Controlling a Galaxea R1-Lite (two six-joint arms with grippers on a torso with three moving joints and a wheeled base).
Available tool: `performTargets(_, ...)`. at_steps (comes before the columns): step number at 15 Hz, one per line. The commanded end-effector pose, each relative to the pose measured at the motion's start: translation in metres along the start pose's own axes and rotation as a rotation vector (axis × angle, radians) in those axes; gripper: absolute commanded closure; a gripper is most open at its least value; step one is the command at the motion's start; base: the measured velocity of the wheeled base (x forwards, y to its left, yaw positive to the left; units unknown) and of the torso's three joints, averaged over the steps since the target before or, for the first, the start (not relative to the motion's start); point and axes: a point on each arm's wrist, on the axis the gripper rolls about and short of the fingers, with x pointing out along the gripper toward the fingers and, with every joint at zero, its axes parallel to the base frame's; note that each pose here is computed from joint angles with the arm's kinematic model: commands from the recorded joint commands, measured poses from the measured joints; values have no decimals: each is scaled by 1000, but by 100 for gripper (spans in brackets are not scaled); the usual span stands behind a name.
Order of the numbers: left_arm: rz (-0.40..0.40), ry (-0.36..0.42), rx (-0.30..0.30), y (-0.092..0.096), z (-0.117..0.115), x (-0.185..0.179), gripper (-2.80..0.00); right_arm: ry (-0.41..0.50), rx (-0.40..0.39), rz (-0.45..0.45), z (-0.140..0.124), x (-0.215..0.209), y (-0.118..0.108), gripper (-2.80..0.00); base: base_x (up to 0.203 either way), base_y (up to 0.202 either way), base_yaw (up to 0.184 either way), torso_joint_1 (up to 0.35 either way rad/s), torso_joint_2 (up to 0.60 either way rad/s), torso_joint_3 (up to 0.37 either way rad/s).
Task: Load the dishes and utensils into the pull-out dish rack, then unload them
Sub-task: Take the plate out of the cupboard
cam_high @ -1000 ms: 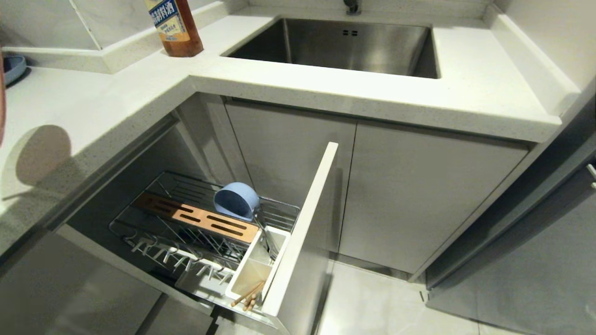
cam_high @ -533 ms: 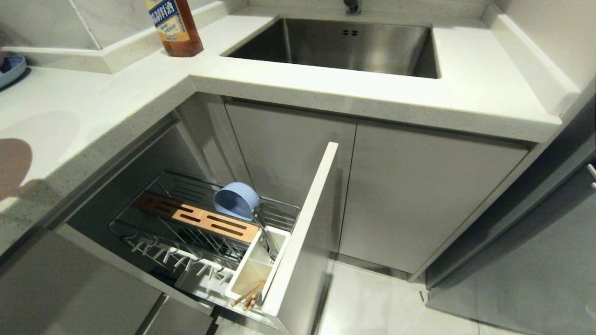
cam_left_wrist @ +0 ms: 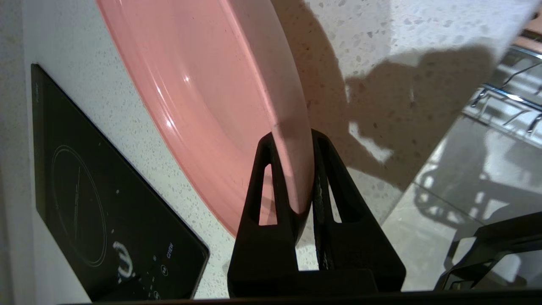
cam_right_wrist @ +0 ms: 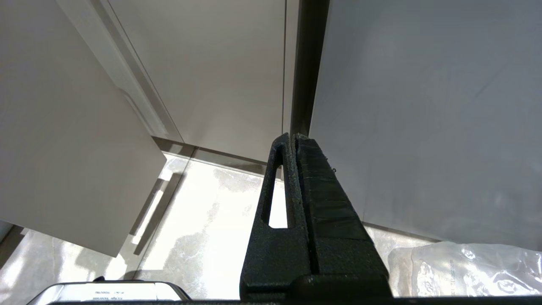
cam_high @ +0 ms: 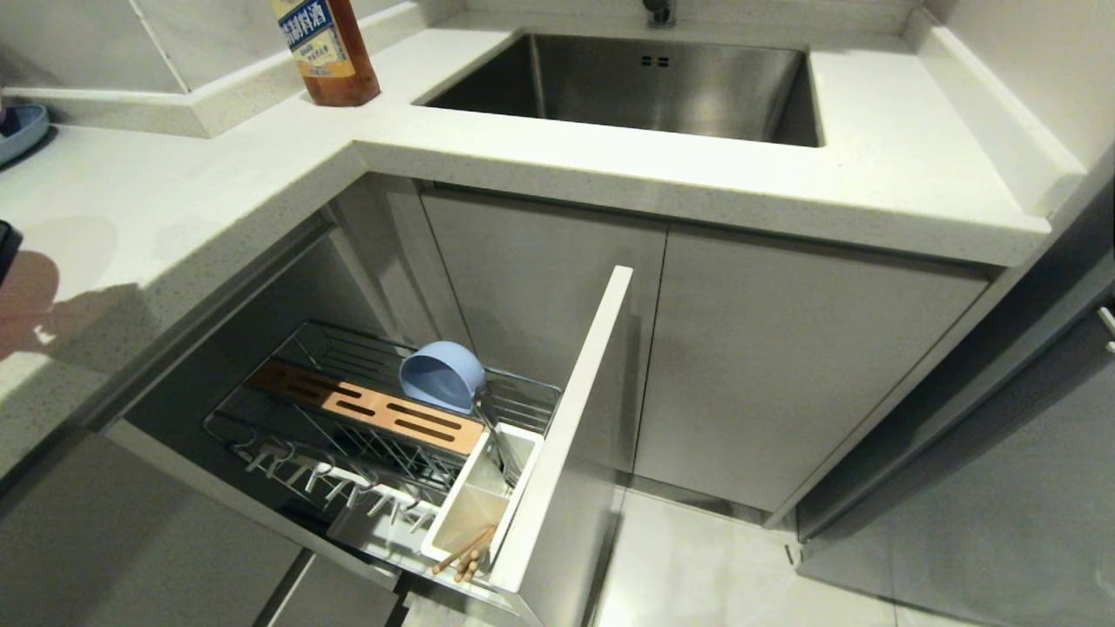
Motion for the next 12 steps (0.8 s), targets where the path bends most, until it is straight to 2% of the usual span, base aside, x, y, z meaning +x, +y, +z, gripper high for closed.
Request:
performTargets(1,18,49,21,-6,4,14,0,2,1,-1,0,0,0,0,0,0,0,0,0,0)
performTargets(8,34,113,52,-12,1,28,0,3,0,1,-1,0,0,0,0,0,0,0,0,0)
performTargets(12,39,116,48,-11,0,29,0,2,-1,0,-1,0,0,0,0,0,0,0,0,0)
